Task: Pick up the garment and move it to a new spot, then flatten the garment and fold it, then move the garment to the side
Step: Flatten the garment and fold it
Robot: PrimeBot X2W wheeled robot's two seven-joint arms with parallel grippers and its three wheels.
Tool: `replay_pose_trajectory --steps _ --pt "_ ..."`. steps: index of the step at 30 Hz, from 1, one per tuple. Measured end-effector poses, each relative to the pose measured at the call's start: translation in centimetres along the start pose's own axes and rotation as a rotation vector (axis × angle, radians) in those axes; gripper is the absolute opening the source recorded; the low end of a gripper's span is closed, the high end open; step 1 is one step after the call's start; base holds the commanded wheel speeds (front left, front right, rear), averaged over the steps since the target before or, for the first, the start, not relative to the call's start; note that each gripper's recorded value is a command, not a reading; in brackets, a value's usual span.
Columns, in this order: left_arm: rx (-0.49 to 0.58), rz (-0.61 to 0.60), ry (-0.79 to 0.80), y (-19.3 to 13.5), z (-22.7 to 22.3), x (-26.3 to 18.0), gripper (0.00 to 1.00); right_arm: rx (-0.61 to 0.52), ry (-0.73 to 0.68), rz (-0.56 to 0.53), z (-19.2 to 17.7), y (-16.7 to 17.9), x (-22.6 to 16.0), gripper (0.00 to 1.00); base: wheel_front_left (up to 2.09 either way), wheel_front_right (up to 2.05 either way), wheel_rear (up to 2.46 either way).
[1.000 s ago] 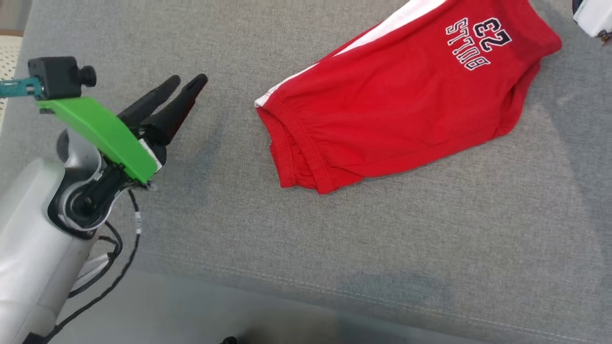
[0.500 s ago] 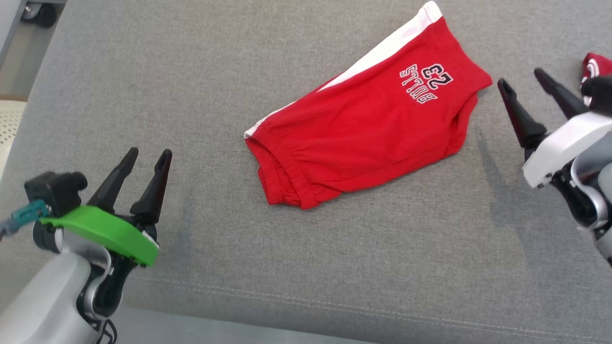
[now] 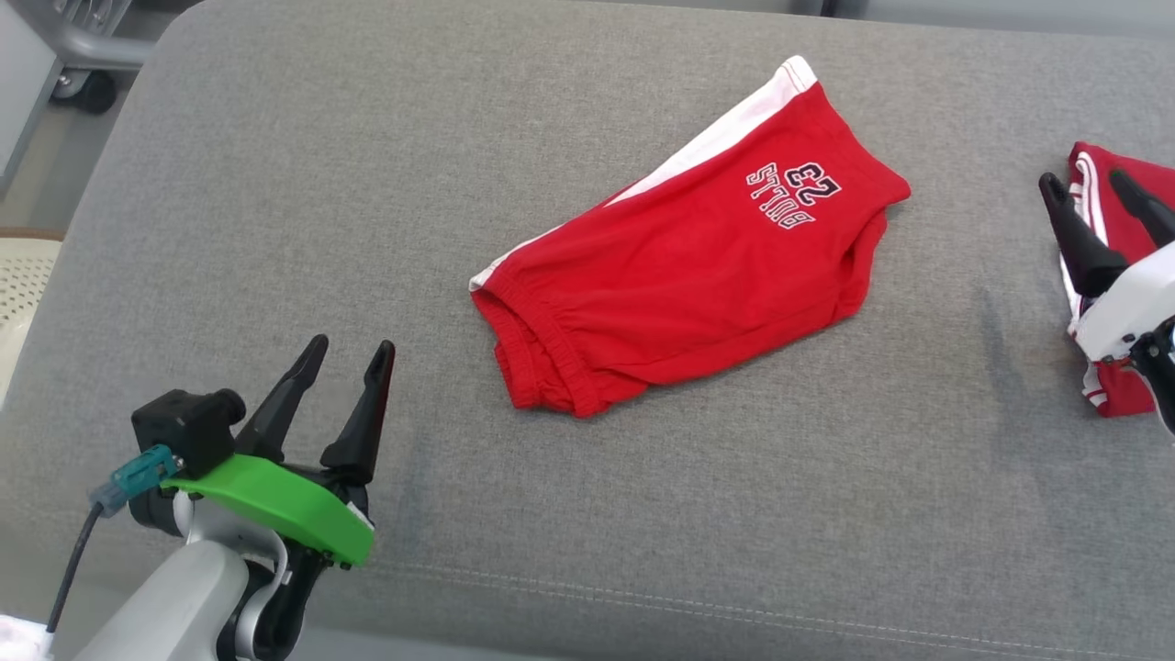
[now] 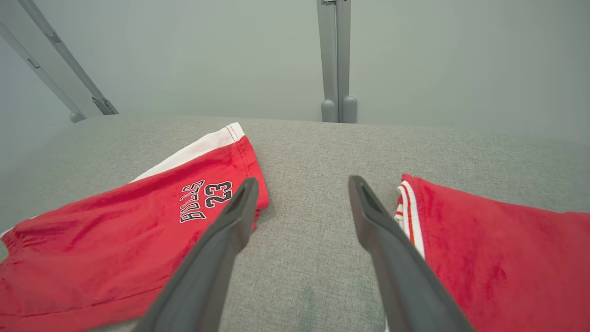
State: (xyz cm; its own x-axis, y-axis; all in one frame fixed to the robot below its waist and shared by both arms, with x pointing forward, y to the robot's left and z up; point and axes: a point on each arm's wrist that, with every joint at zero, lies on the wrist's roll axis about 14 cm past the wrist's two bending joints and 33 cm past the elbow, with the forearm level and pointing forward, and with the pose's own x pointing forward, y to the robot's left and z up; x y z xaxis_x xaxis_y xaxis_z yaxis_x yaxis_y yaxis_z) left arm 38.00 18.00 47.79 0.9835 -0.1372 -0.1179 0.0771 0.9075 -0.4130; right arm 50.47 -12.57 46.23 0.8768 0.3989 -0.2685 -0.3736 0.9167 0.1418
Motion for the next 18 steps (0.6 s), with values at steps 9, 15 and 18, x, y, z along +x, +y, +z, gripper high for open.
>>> replay_pose_trajectory --steps 9,15,18 --pt "0.011 0.008 -0.037 -0.5 0.6 0.0 1.00 0.069 0.096 0.018 -0.6 -0.1 4.3 1.00 0.00 0.00 0.00" --pt "-0.181 0.017 0.037 -2.4 -2.9 0.4 1.00 0.085 0.166 0.062 -1.9 1.2 7.8 1.00 0.00 0.00 0.00" --pt "-0.282 0.033 0.121 -2.7 -5.3 0.5 1.00 0.086 0.200 0.104 -2.9 2.7 9.4 1.00 0.00 0.00 0.00"
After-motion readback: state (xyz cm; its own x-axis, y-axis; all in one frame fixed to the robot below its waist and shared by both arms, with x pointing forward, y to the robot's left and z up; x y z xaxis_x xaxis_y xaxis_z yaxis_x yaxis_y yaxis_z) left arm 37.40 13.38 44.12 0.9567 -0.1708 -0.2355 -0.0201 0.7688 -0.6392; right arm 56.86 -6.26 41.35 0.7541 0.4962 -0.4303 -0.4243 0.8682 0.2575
